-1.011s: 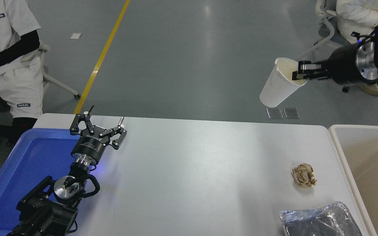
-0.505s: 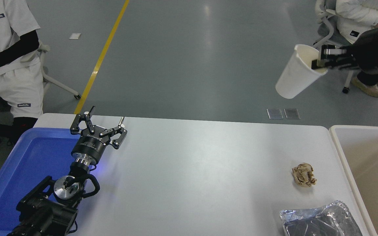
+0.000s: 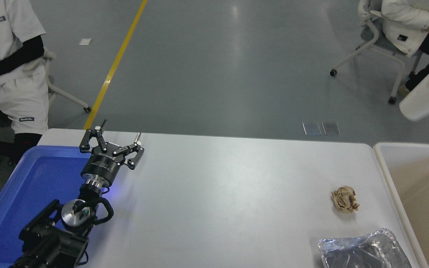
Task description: Pick up paper cup place in dustbin
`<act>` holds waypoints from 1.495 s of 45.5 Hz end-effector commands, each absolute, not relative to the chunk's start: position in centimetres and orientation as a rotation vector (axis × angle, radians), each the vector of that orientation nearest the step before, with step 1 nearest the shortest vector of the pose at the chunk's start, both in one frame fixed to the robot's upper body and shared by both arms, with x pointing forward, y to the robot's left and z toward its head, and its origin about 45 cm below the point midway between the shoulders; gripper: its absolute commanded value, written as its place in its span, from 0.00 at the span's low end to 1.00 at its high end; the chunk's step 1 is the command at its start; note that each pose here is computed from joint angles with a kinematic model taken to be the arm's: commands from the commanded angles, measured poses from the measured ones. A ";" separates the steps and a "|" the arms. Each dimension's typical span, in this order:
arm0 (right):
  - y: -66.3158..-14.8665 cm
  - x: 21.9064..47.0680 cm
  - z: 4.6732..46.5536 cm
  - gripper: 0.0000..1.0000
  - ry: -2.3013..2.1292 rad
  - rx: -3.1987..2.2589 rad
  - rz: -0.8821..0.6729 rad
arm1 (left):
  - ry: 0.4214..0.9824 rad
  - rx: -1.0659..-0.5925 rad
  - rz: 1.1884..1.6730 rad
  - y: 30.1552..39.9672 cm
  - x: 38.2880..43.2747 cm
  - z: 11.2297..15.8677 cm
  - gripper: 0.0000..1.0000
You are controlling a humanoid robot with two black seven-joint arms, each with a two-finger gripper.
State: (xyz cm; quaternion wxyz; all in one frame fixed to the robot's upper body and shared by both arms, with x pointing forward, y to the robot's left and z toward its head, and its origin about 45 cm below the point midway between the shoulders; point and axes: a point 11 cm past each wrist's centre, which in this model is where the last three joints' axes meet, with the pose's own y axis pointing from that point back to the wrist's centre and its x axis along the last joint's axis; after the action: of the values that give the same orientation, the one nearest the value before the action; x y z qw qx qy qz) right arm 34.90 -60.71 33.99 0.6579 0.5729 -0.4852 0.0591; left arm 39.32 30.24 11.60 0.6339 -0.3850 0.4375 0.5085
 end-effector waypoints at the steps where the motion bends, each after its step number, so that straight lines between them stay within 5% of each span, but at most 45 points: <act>1: -68.7 28.4 31.5 0.00 -1.246 1.085 -0.005 | 1.000 -0.880 1.162 30.24 39.32 11.60 0.99; 17: -70.6 23.3 23.4 0.00 -1.405 0.919 -0.123 | 1.000 -0.880 1.162 30.24 39.32 11.60 0.99; 38: -62.0 24.4 8.9 0.00 -1.467 1.039 -0.187 | 1.000 -0.880 1.162 30.24 39.32 11.60 0.99; 61: -59.8 26.7 7.8 0.00 -1.473 1.060 -0.116 | 1.000 -0.880 1.162 30.24 39.32 11.60 0.99; 68: -60.0 26.5 7.9 0.51 -1.448 1.052 -0.096 | 1.000 -0.880 1.162 30.24 39.32 11.60 0.99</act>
State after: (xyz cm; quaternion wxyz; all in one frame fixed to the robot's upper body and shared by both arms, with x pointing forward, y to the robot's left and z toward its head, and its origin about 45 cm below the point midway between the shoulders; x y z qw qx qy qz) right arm 26.37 -60.05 7.91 0.6175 0.4611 -0.6349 -0.0546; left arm 39.32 30.24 11.60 0.6340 -0.3849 0.4375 0.5084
